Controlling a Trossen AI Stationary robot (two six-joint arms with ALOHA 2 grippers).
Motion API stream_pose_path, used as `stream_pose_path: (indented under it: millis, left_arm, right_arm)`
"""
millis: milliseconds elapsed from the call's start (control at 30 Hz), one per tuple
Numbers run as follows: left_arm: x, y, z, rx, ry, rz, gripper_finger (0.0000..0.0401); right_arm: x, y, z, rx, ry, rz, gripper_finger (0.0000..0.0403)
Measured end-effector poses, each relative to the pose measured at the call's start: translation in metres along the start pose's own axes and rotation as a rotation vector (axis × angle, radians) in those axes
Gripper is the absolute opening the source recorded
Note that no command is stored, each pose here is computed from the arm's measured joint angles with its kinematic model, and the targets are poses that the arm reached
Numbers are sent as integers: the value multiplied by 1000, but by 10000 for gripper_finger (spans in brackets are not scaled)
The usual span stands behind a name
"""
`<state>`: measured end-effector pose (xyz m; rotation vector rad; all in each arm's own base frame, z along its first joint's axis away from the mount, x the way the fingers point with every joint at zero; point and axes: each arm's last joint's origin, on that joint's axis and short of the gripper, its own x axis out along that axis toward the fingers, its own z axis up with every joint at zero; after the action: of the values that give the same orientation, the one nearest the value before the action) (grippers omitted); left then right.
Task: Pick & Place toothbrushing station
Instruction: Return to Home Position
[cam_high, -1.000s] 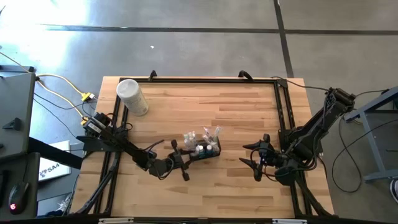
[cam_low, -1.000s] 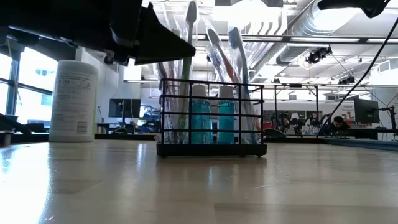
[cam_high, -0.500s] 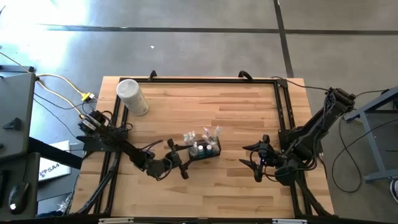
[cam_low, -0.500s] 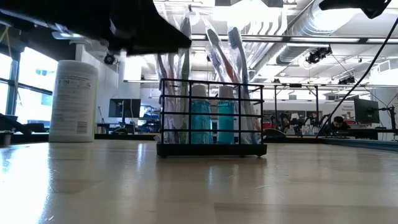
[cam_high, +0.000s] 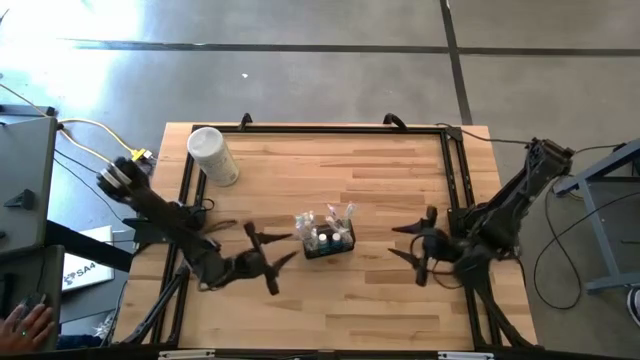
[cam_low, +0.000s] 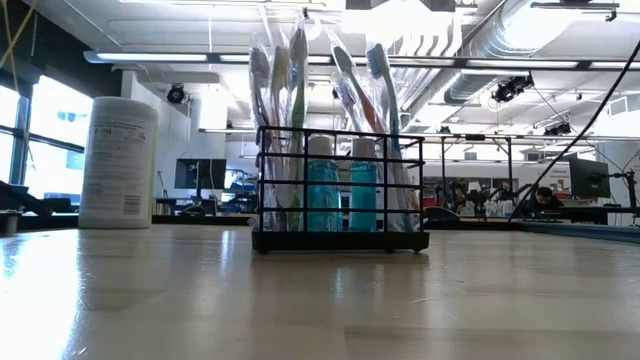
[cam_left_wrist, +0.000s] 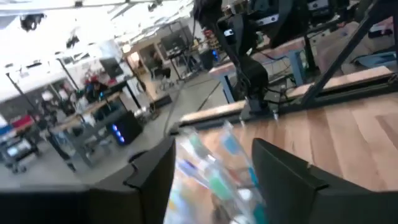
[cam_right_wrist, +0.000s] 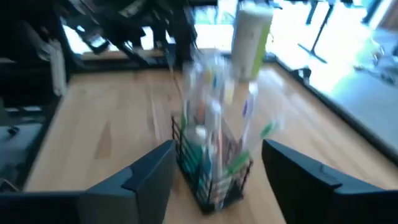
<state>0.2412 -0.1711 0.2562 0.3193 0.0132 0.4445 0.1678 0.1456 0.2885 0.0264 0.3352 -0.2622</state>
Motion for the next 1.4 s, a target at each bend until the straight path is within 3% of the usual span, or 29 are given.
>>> stream_pose_path:
  millis: [167, 300, 400, 567, 733, 967, 1133, 1400]
  left_arm:
    - [-6, 46, 16, 105, 67, -16, 121]
    - [-9, 104, 11, 50, 186, -107, 20]
    - [-17, 149, 0, -52, 307, -159, 12]
    - [-30, 189, -13, -163, 347, -279, 3]
    - [-37, 191, -40, -184, 250, -370, 2]
    - [-43, 173, -97, -214, 189, -421, 1]
    - [-50, 165, -131, -236, 221, -430, 1]
    - [-60, 164, -147, -284, 157, -475, 0]
  right_arm:
    - [-19, -23, 23, -89, -56, 59, 165]
    - [-31, -52, 32, -89, -67, 78, 68]
    - [-35, -74, 30, -67, -76, 74, 13]
    - [-31, -96, 8, 0, -141, 144, 3]
    - [-15, -104, -25, 8, -307, 272, 3]
    - [12, -115, -72, 39, -345, 280, 3]
    - [21, -122, -88, 51, -373, 287, 4]
    - [27, -128, -102, 61, -343, 278, 3]
